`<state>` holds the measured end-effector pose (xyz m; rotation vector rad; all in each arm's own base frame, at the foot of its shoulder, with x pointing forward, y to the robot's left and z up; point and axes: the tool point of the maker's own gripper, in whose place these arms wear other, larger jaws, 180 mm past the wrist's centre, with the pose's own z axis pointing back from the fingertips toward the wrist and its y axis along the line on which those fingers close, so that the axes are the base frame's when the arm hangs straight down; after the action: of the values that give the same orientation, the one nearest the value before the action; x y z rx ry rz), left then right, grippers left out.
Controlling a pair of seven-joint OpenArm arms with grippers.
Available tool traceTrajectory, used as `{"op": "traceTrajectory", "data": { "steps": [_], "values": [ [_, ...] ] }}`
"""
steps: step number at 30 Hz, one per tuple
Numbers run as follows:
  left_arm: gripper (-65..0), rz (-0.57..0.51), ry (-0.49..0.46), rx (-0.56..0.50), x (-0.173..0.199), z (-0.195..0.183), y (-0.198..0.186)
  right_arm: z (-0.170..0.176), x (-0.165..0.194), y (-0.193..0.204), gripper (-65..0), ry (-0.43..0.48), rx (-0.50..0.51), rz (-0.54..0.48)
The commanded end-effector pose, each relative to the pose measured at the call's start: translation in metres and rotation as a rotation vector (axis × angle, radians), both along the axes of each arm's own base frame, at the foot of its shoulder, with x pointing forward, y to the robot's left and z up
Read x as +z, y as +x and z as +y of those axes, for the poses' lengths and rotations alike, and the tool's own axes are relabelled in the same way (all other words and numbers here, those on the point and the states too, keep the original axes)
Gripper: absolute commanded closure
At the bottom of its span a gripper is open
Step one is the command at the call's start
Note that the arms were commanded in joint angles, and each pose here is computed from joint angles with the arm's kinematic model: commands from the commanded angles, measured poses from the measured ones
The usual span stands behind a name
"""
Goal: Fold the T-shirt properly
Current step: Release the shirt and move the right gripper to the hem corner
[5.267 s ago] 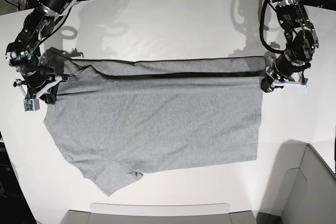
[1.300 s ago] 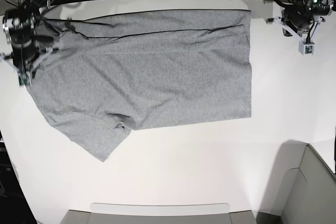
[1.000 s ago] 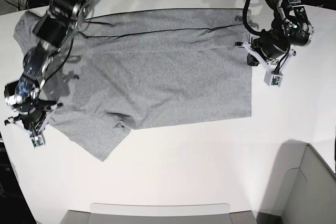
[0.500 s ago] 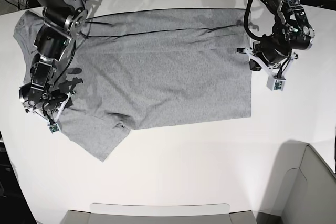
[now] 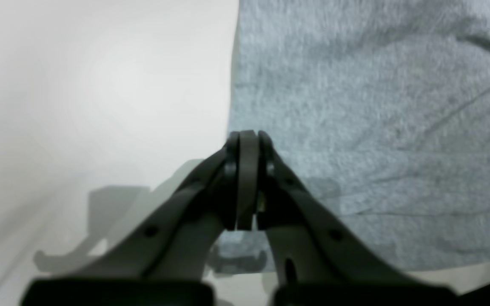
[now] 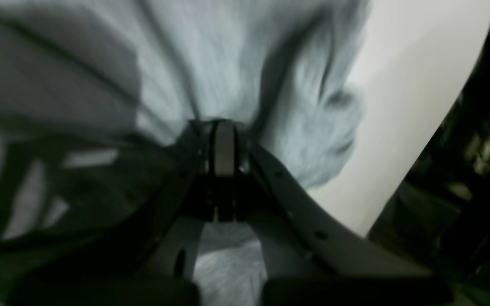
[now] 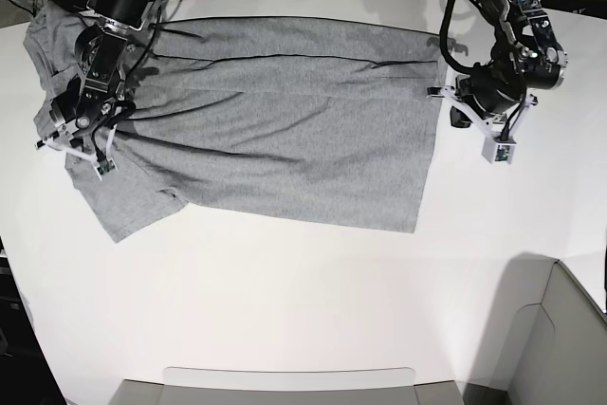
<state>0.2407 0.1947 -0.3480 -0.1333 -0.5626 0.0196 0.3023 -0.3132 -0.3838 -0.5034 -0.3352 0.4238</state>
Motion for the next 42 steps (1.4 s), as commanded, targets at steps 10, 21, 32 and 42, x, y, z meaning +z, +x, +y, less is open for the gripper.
{"op": "traceTrajectory", "data": {
  "steps": [10,21,32,42],
  "values": [
    [0.0,-0.064,-0.013,-0.001,0.014,-0.004,0.015,-0.039,0.108,0.114,-30.4,0.006,0.0,-0.278],
    [0.0,-0.061,-0.015,-0.001,0.013,-0.005,0.014,-0.027,0.003,0.13,-32.4,0.469,0.054,-0.252],
    [0.0,-0.061,-0.043,-0.001,0.011,-0.015,0.014,-0.005,0.004,0.147,-32.4,0.591,0.087,-0.37],
    [0.0,-0.064,-0.061,0.002,0.011,-0.02,0.015,-0.003,0.029,0.177,-32.4,0.648,0.082,-0.52]
  ]
}}
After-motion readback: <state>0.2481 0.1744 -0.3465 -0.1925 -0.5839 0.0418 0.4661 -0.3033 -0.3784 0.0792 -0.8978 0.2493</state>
